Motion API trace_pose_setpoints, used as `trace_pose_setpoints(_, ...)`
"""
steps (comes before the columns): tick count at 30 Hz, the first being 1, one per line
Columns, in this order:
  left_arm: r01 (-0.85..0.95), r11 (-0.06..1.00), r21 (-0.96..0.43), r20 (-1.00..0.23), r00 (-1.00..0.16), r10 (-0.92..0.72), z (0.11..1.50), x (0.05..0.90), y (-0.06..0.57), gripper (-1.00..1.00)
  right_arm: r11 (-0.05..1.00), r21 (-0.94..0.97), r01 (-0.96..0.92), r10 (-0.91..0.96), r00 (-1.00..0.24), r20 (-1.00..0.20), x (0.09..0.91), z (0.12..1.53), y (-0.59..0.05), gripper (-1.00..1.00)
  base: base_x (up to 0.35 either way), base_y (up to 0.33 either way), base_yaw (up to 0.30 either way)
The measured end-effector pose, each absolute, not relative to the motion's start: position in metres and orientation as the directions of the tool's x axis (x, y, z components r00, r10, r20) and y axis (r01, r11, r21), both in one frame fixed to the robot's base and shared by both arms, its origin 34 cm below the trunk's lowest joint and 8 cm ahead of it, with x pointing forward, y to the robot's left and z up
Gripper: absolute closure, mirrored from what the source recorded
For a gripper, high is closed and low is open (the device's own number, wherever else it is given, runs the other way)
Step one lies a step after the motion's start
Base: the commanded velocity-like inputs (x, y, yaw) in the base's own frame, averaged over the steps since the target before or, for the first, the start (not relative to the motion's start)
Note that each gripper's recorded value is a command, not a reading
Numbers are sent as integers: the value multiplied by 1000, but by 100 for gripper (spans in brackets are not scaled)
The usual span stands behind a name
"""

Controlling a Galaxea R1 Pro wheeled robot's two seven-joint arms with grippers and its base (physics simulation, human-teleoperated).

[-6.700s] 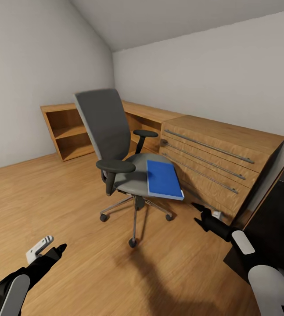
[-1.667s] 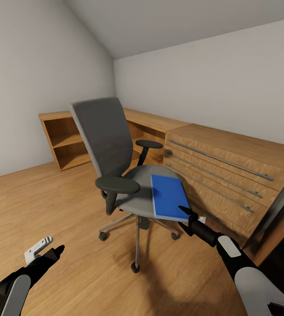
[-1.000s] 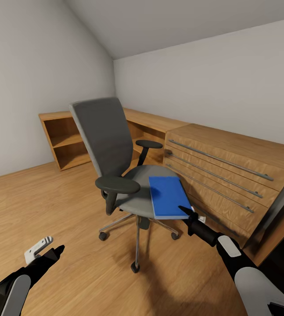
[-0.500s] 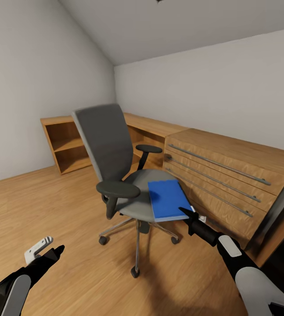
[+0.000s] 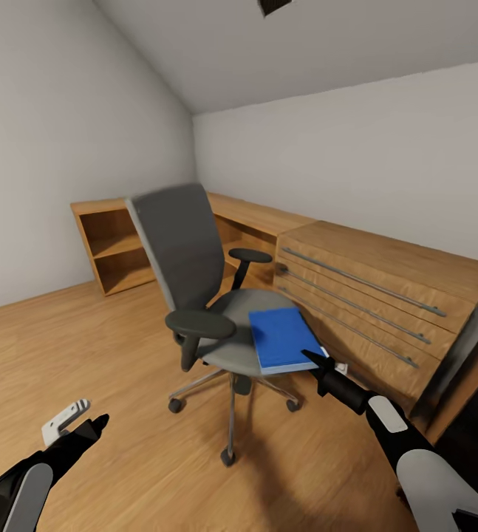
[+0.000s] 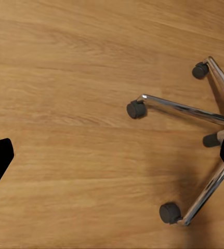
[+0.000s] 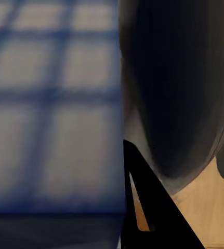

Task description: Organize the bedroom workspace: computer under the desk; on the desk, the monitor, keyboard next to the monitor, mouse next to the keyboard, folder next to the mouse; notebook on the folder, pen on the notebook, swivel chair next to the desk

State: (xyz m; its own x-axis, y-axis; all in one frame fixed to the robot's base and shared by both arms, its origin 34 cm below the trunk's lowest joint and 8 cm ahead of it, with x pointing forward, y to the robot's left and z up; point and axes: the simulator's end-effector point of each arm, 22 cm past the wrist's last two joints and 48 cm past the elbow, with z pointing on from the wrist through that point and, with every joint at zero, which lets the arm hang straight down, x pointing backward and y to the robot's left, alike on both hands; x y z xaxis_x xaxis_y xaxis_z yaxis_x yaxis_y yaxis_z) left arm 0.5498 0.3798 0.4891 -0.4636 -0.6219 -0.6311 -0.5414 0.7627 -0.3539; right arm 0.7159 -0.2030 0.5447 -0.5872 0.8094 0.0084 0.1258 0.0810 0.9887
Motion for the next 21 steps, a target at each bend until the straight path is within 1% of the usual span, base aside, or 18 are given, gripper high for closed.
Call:
trace_pose_setpoints(8,-542,762,-353,-630,-465,-622,506,554,380,-100,86,991,105,811,-585,-8,724,570,-206,100,-304,0,0)
trace_pose_setpoints(13,-544,762,-351,-627,-467,-623,515,556,380,-100,92,992,90,813,-582,-23,729,588,-208,100,-66,0,0)
trace_pose_setpoints(21,-546,761,-349,-624,-471,-624,530,559,380,-100,110,991,77,819,-572,-47,735,610,-223,100,-6,0,0)
